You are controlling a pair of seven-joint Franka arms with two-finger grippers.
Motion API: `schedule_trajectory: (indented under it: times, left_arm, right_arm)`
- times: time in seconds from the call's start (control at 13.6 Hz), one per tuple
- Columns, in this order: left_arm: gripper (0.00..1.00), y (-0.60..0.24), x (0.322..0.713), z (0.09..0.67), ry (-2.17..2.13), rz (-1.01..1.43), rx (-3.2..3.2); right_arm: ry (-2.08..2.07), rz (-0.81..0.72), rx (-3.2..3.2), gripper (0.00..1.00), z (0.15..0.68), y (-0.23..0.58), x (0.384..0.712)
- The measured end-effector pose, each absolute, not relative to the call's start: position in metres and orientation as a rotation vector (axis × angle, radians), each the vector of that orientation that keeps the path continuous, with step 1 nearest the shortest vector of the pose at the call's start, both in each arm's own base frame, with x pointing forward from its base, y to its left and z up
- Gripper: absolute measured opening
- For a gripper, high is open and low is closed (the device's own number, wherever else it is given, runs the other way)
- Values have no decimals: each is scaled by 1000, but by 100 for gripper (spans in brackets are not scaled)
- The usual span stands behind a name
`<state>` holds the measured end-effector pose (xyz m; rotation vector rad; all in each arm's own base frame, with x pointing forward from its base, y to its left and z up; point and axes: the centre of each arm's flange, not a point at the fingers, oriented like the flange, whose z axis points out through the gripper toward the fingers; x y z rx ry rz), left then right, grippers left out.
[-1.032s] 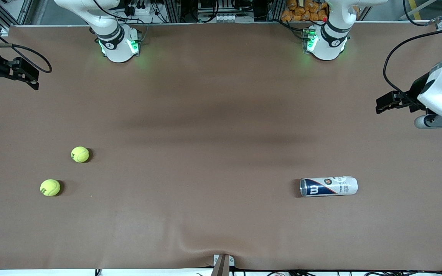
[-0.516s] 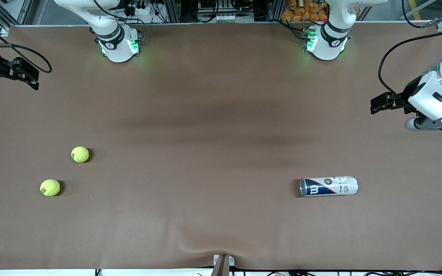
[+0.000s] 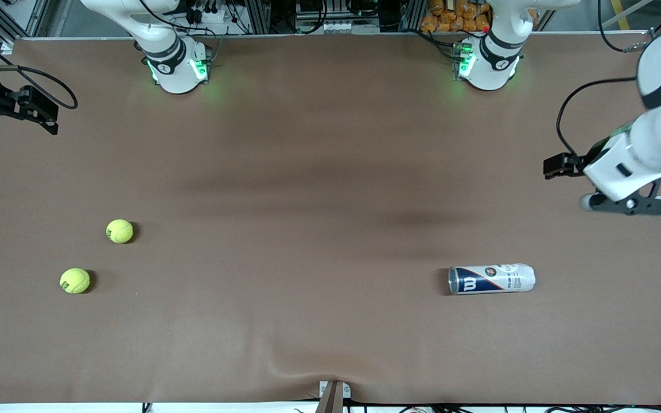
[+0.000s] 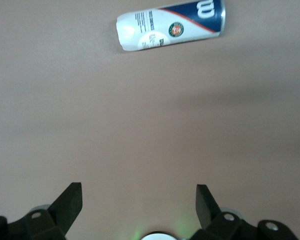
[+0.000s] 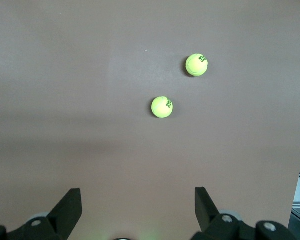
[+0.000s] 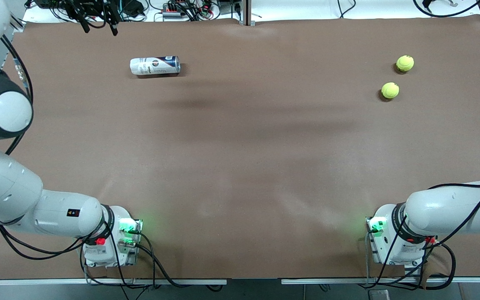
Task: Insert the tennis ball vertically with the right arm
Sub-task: 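Move the left gripper toward the Wilson ball can lying on the table, then lower the left gripper and grasp the ball can around its body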
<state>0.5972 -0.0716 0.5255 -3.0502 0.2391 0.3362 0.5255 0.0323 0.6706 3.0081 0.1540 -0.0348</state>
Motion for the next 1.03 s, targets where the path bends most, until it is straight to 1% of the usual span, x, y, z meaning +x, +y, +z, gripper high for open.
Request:
schedule_trajectory:
  times: [0.37,0.74,1.03]
  left_arm:
    - [100,-76,621,467,520,442,-2952]
    - [100,-99,650,424,893,355,-2813]
    - [100,-102,671,366,1247,349,-2695]
  right_arm:
    - [154,-35,3008,100,670,32,526]
    - [153,-34,3008,100,671,32,526]
    - [154,-33,3008,100,671,32,526]
